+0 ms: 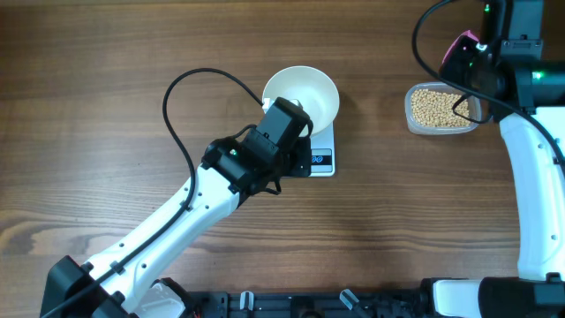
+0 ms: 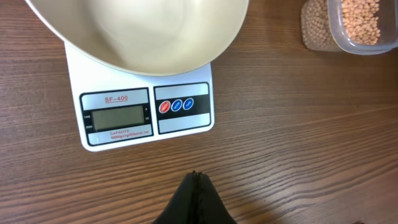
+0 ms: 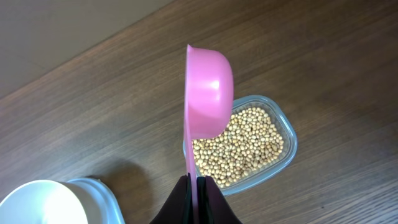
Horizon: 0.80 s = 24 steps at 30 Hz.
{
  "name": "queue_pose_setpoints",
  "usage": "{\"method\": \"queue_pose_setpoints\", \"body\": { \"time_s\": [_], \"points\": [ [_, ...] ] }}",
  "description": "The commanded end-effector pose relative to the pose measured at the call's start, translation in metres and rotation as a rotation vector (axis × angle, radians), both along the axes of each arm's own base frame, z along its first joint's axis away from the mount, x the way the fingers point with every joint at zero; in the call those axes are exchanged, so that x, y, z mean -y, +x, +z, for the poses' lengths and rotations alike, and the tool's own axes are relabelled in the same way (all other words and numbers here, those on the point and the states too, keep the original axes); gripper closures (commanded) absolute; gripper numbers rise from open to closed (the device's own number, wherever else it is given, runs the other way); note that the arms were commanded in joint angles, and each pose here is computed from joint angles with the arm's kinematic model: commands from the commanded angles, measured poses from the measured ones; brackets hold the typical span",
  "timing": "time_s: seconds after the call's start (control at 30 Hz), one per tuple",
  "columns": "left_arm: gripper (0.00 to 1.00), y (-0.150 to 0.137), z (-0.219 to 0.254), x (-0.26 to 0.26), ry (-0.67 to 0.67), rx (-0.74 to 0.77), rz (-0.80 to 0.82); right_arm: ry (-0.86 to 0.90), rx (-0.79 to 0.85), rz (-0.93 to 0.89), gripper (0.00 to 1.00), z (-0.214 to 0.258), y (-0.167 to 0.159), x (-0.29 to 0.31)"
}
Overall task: Scoop item into bowl and weigh 150g on scale
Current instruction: 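Move the left gripper down to the scale's button panel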
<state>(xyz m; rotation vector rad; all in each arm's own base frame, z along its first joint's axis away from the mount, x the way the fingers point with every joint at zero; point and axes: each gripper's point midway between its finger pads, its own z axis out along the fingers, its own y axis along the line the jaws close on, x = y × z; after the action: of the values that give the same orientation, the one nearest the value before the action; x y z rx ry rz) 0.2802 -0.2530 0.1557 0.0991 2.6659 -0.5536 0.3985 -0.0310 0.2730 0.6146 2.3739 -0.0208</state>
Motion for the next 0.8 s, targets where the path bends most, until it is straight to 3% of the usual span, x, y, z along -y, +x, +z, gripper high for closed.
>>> {"method": "queue_pose_setpoints", "body": {
  "time_s": [0.0, 0.17, 0.47, 0.63, 0.77],
  "points": [
    [0.96, 0.000, 0.004, 0.005, -0.013, 0.016, -0.028, 0.042, -0.013, 0.058, 0.96, -0.006, 0.002, 0.001],
    [0.96, 0.012, 0.002, 0.000, 0.028, 0.063, 0.005, 0.104, 0.018, 0.094, 0.96, -0.002, 0.007, 0.003],
    [0.96, 0.014, -0.050, 0.003, 0.114, -0.043, 0.003, 0.056, 0.084, 0.129, 0.96, 0.010, 0.020, 0.007],
    [0.96, 0.010, -0.064, 0.018, 0.067, -0.102, -0.041, 0.058, 0.076, 0.128, 0.96, 0.008, 0.019, 0.007],
    [0.96, 0.017, -0.058, 0.027, 0.026, -0.066, -0.046, 0.069, 0.030, 0.129, 0.96, 0.001, 0.010, 0.005]
  ]
}}
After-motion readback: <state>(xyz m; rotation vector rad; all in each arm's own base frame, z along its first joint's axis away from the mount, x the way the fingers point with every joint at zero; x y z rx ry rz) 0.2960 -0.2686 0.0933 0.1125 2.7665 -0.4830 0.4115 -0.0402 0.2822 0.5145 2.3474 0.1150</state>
